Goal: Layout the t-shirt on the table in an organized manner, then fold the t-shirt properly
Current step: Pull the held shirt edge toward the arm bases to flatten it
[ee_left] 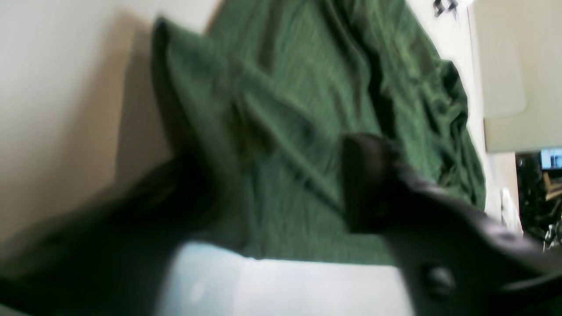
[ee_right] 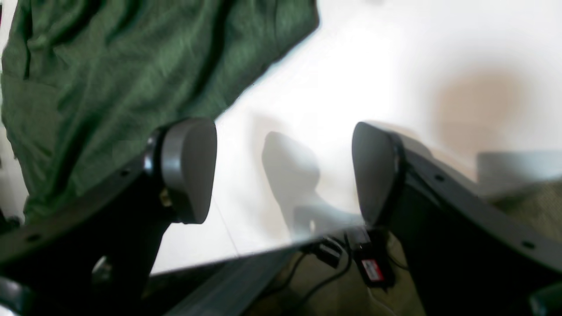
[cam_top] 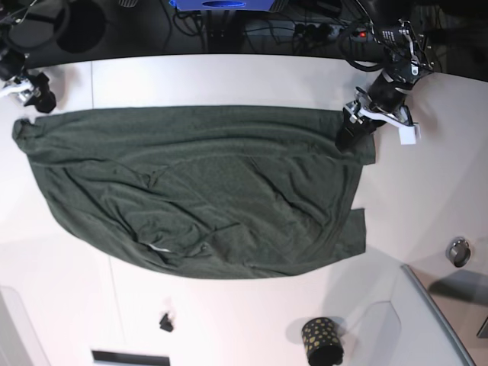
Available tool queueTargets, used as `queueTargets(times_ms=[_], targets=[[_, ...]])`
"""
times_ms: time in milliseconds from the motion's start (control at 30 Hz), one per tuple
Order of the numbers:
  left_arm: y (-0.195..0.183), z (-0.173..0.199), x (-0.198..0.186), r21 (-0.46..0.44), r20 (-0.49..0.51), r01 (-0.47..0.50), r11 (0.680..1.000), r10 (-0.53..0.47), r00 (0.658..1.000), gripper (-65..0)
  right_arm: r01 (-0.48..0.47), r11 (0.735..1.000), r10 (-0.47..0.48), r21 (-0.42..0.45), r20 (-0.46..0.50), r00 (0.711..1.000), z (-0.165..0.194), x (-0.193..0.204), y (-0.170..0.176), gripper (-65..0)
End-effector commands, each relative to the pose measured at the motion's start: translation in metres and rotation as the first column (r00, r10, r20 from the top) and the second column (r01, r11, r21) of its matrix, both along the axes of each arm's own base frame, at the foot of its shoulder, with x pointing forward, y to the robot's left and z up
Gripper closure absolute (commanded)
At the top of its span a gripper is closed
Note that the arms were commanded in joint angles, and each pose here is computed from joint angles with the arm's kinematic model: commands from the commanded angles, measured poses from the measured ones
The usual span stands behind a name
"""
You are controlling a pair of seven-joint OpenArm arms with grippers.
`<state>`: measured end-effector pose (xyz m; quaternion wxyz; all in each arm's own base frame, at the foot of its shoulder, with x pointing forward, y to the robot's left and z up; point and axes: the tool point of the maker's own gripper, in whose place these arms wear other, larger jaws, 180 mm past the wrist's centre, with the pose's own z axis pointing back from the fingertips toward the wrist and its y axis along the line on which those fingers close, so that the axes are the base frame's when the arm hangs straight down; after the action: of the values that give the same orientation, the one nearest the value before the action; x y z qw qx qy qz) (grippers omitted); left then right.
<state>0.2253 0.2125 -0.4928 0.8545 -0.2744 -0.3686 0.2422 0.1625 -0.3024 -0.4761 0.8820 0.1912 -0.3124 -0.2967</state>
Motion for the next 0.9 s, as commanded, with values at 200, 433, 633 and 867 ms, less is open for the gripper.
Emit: queueTargets(times_ms=[200, 433, 633, 867], targets=[[-0.01, -0.026, -0.031, 0.01, -0.17, 0.074, 0.997, -0.071, 0.983, -10.4, 0.062, 0.998, -0.057, -0.025, 0.158, 0.986, 0.024, 0.046, -0.02, -44.7], [-0.007, -0.027, -0.032, 0.015, -0.176, 0.075, 0.997, -0.071, 0.982, 0.0, 0.103, 0.994, -0.106, 0.031, 0.143, 0.984, 0.008, 0.043, -0.023, -44.7], [-0.007, -0.026, -0.032, 0.016, -0.175, 0.078, 0.997, -0.074, 0.982, 0.0, 0.191, 0.981, -0.191, 0.018, 0.172, 0.966, 0.015, 0.037, -0.045, -44.7], [-0.007, -0.026, -0.034, 0.02, -0.178, 0.08, 0.997, -0.076, 0.981, 0.0, 0.159, 0.987, -0.162, 0.03, 0.113, 0.98, -0.001, 0.058, -0.04, -44.7]])
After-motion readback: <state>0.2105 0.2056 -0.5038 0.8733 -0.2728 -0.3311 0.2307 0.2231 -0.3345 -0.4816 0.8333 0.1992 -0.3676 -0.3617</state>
